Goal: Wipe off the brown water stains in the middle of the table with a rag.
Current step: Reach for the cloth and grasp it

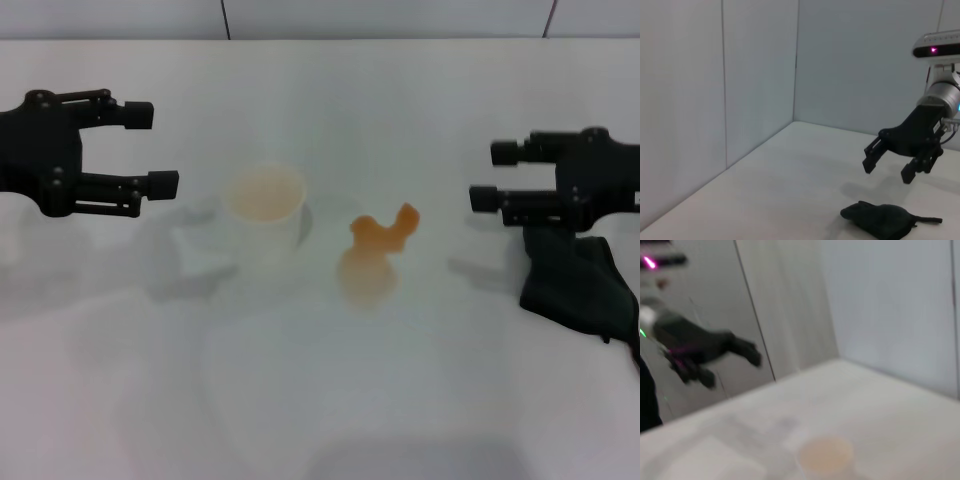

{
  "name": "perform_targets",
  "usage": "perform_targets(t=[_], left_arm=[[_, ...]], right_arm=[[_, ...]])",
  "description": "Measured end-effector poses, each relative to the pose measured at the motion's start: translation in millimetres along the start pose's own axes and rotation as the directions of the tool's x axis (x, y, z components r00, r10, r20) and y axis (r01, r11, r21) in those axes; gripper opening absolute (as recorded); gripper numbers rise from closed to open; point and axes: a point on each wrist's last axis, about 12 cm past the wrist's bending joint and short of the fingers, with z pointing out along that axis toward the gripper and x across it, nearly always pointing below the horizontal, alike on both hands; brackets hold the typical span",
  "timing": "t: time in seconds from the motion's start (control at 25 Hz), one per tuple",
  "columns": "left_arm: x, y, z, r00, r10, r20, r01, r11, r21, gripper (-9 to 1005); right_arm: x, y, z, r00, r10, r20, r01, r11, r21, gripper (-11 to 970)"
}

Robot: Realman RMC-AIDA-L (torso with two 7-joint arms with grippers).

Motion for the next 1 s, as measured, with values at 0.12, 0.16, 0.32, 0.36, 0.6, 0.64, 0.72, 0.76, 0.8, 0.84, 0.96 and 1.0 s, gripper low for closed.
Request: perform_targets(t=[0.12,0.16,0.32,0.36,0.6,0.64,0.72,0.76,0.8,0.84,0.96,1.0], left_arm=[[-2,-1.6,-1,1.000,-0.009,-0.005,0.009,1.000,-0.003,880],[-3,-2.2,-1,1.000,-0.011,-0.005,0.011,1.000,-0.004,880],[-5,-2.2,1,0.999,-0.033,-0.007,0.033,0.999,0.001,879],[-6,-2.1,2,0.999,-0.037,-0.008,0.037,0.999,0.003,879],[-7,-2.4,5,0.999,-0.043,-0.013,0.043,0.999,0.014,879],[-7,-2.4,5,0.999,-0.045,-0.013,0.045,0.999,0.014,879],[-8,-2.4,6,0.999,-0.046,-0.013,0.047,0.999,0.016,879],[-8,-2.5,6,0.999,-0.047,-0.014,0.047,0.999,0.017,879],[-8,-2.6,7,0.999,-0.047,-0.014,0.047,0.999,0.018,879],[-7,-2.8,8,0.999,-0.047,-0.017,0.047,0.999,0.021,879],[-7,-2.7,10,0.999,-0.045,-0.024,0.046,0.999,0.022,879],[-7,-2.6,10,0.999,-0.044,-0.028,0.045,0.999,0.023,879]], right_arm=[[0,-2.8,-4,0.996,0.033,-0.087,-0.030,0.999,0.040,690],[0,-3.6,-6,0.993,0.047,-0.112,-0.041,0.998,0.055,690],[-2,-8.1,-19,0.973,0.097,-0.209,-0.074,0.991,0.115,690],[-2,-9.0,-20,0.970,0.103,-0.220,-0.077,0.989,0.122,690],[0,-14.1,-22,0.933,0.125,-0.338,-0.076,0.985,0.156,690],[1,-14.2,-21,0.926,0.126,-0.356,-0.074,0.985,0.157,690],[3,-14.0,-19,0.913,0.126,-0.389,-0.069,0.985,0.157,690],[4,-13.7,-17,0.909,0.123,-0.398,-0.065,0.986,0.155,690],[4,-13.6,-16,0.907,0.120,-0.403,-0.062,0.986,0.154,690],[5,-13.6,-13,0.906,0.114,-0.408,-0.055,0.987,0.153,690],[4,-13.8,-6,0.905,0.091,-0.416,-0.031,0.988,0.150,690],[4,-14.1,-4,0.904,0.084,-0.418,-0.023,0.988,0.150,690]])
